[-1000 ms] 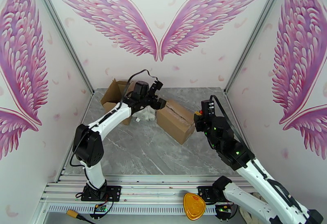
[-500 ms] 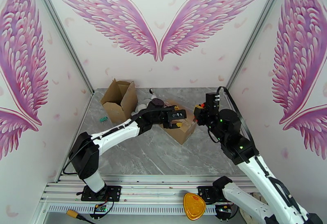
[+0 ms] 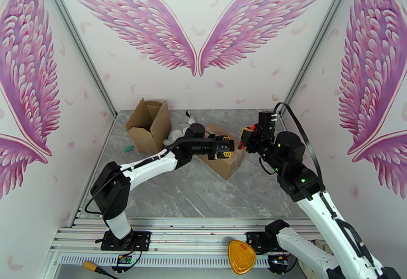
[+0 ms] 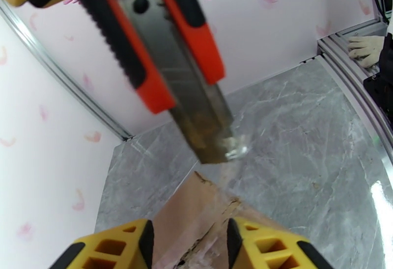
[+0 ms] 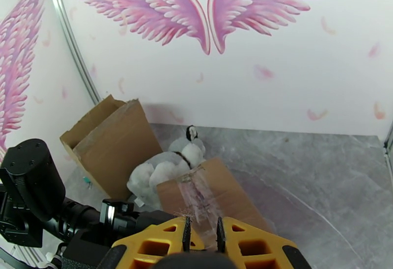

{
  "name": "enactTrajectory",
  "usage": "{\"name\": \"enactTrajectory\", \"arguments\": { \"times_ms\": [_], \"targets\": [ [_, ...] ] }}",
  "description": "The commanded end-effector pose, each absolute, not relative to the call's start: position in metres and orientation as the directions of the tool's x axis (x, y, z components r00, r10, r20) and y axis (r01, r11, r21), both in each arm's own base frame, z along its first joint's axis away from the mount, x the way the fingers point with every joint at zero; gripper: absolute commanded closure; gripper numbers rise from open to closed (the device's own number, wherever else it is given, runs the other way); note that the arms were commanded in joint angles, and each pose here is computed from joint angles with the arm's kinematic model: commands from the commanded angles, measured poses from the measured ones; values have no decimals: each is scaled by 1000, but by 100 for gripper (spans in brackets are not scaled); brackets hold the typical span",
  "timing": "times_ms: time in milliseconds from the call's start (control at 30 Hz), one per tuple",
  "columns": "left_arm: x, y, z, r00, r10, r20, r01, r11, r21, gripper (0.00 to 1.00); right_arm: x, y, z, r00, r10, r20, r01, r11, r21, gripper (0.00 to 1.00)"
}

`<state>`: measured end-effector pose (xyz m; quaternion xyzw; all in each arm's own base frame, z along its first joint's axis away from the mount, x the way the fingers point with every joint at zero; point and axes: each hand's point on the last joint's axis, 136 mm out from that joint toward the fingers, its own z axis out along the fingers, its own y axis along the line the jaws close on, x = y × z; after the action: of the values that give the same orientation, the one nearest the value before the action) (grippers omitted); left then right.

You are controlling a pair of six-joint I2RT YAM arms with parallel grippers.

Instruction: Unpack the express box

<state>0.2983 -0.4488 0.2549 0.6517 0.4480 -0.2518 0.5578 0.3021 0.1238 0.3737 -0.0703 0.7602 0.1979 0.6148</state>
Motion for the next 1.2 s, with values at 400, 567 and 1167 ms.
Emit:
{"name": "enactTrajectory", "arguments": {
  "times_ms": [400, 567, 1167],
  "targets": [
    [295, -472, 261, 382, 232, -895, 919, 2, 393, 63, 303, 123, 410, -144, 203, -969, -375, 895, 243, 100],
    [294, -470, 256, 388, 258, -885, 918, -19, 397, 99, 302, 114, 416, -104, 213, -972, -344, 909, 236, 100],
    [299, -377, 244, 294, 498, -816, 900, 144, 412, 74, 316, 85, 409, -59, 170, -984, -197, 964, 179, 100]
  ]
}}
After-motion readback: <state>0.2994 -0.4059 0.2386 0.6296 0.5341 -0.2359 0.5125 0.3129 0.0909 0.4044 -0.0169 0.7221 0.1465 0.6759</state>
